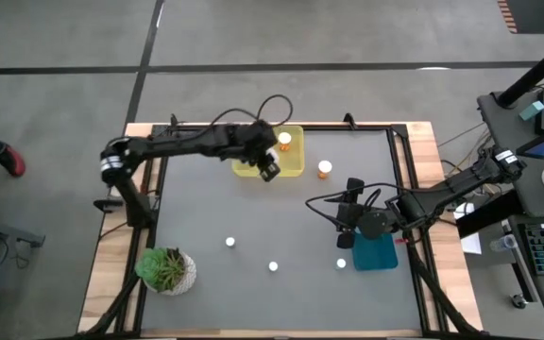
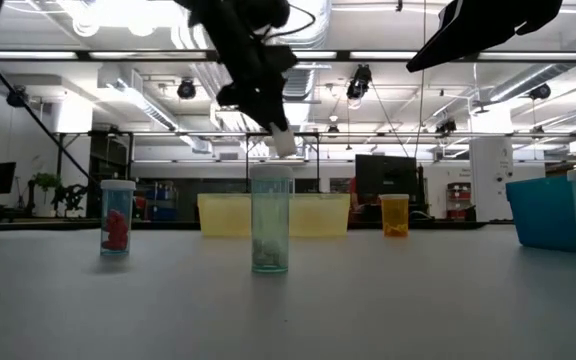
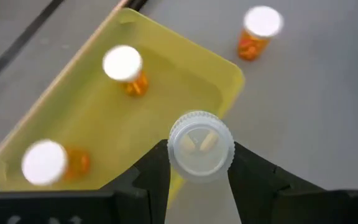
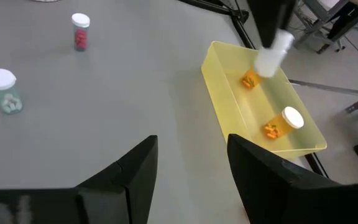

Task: Pick and place medicine bottles into bin by pill shape (circle, oval)
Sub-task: Put the white pill bottle into the yellow bin

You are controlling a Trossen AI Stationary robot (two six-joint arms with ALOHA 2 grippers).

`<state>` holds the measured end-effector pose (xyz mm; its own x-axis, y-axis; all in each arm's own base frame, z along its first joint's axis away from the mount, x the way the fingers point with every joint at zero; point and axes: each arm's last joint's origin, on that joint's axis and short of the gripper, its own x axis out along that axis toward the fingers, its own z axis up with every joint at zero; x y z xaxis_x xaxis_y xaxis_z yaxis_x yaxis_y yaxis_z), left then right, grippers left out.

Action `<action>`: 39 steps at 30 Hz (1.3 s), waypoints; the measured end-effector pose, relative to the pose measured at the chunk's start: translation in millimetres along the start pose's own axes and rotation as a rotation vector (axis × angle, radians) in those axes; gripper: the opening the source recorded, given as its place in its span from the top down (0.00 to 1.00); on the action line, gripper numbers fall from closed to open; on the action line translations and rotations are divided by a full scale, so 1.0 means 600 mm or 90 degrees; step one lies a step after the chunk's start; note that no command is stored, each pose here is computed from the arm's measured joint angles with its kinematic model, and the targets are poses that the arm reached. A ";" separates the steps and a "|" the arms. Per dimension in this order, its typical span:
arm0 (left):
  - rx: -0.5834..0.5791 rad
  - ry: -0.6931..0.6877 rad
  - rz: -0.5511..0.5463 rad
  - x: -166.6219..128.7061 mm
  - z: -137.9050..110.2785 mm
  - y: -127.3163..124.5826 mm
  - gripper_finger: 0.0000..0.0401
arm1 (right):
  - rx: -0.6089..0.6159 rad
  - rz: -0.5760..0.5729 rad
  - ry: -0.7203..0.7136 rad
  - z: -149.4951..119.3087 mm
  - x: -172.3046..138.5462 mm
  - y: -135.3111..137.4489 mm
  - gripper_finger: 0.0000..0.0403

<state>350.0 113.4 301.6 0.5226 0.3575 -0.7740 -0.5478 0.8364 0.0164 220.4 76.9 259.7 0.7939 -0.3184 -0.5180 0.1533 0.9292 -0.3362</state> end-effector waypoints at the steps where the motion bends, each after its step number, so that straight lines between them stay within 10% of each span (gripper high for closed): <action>1: 0.001 0.003 0.005 0.009 0.007 0.005 0.70 | -0.001 0.000 0.000 0.000 0.000 0.000 0.54; 20: -0.064 0.118 0.097 0.169 0.003 0.121 0.70 | -0.003 0.000 0.002 -0.002 0.001 0.000 0.54; 39: -0.066 0.108 0.131 0.191 0.002 0.143 0.70 | -0.003 0.000 0.001 -0.003 0.001 0.001 0.54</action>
<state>363.9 226.8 214.9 0.2820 0.4332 -0.8560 -0.6995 0.7035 0.1256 220.1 76.8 258.1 0.7926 -0.3189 -0.5196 0.1508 0.9283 -0.3398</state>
